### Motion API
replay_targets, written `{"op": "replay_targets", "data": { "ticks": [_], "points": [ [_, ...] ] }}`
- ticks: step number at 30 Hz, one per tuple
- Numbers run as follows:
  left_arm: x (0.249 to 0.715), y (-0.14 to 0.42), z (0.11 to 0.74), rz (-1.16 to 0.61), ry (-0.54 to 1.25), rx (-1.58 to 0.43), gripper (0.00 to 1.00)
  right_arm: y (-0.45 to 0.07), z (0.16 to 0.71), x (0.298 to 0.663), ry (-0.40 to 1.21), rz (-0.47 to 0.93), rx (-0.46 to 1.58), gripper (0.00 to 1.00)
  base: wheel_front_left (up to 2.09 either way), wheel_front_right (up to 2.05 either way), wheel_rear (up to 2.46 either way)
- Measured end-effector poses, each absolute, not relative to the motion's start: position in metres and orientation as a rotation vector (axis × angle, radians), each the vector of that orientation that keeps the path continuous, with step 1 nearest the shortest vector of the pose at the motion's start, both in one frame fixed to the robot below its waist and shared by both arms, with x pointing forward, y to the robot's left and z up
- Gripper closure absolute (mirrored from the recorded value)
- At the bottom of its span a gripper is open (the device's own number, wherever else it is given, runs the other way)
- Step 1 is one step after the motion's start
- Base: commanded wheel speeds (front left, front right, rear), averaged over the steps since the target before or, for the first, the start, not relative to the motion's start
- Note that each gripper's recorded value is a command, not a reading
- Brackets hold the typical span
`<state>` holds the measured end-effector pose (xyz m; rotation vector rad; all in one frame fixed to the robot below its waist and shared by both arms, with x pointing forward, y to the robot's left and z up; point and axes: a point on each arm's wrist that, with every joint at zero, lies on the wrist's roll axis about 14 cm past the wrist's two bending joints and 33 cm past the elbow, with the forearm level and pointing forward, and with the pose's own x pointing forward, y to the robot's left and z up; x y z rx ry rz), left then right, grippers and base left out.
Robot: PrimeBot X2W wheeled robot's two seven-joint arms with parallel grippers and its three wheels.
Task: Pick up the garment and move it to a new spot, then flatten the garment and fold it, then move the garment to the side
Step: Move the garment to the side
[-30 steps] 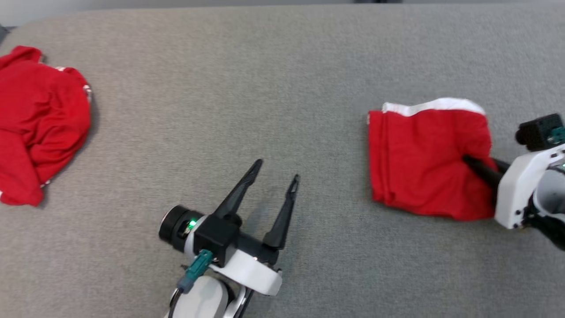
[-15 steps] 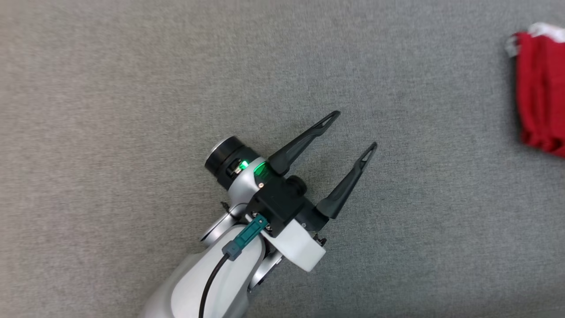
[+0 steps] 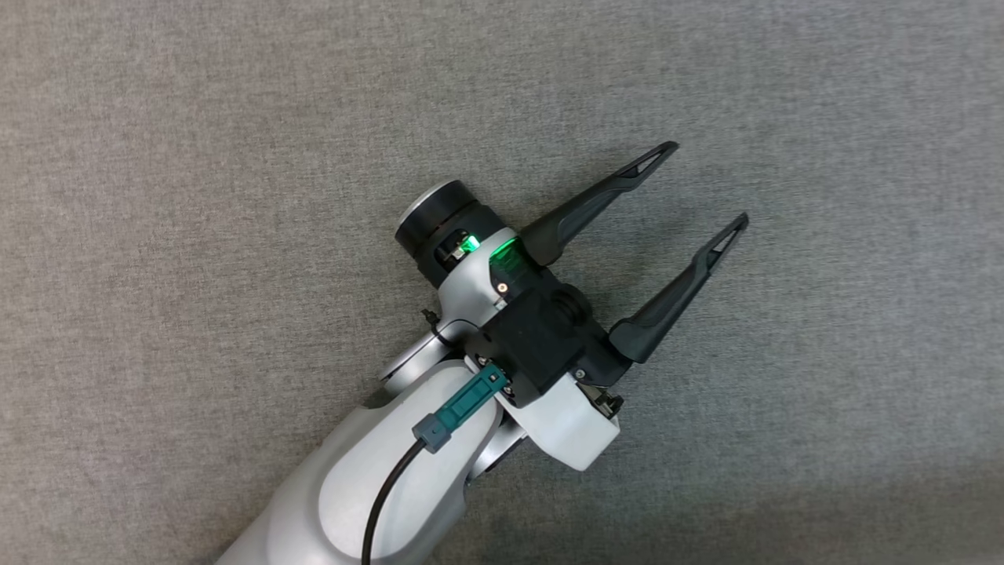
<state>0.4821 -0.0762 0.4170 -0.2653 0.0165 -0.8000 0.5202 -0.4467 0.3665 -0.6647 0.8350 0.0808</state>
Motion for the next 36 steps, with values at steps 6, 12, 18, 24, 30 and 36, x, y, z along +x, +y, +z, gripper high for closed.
{"op": "replay_targets", "data": {
  "ticks": [6,12,18,24,30,36],
  "points": [
    [0.484,-0.074,0.414,-0.792,0.017,-0.274,0.00,-0.459,0.364,0.536,0.829,0.047,-0.717,1.00,0.00,0.00,0.00],
    [0.485,-0.072,0.415,-0.780,0.018,-0.273,0.00,-0.462,0.362,0.548,0.814,0.017,-0.719,0.00,0.00,0.00,0.00],
    [0.484,-0.067,0.418,-0.768,0.021,-0.254,0.00,-0.460,0.371,0.552,0.787,0.001,-0.721,0.00,0.00,0.00,0.00],
    [0.480,-0.055,0.428,-0.724,0.022,-0.227,0.00,-0.428,0.398,0.575,0.626,0.021,-0.638,0.00,0.00,0.00,0.00],
    [0.474,-0.039,0.453,-0.654,-0.010,-0.210,0.00,-0.368,0.438,0.593,0.412,0.084,-0.476,0.00,0.00,0.00,0.00],
    [0.468,-0.004,0.480,-0.523,-0.051,-0.189,0.00,-0.311,0.467,0.578,0.289,0.190,-0.400,0.00,0.00,0.00,0.00]
  ]
}}
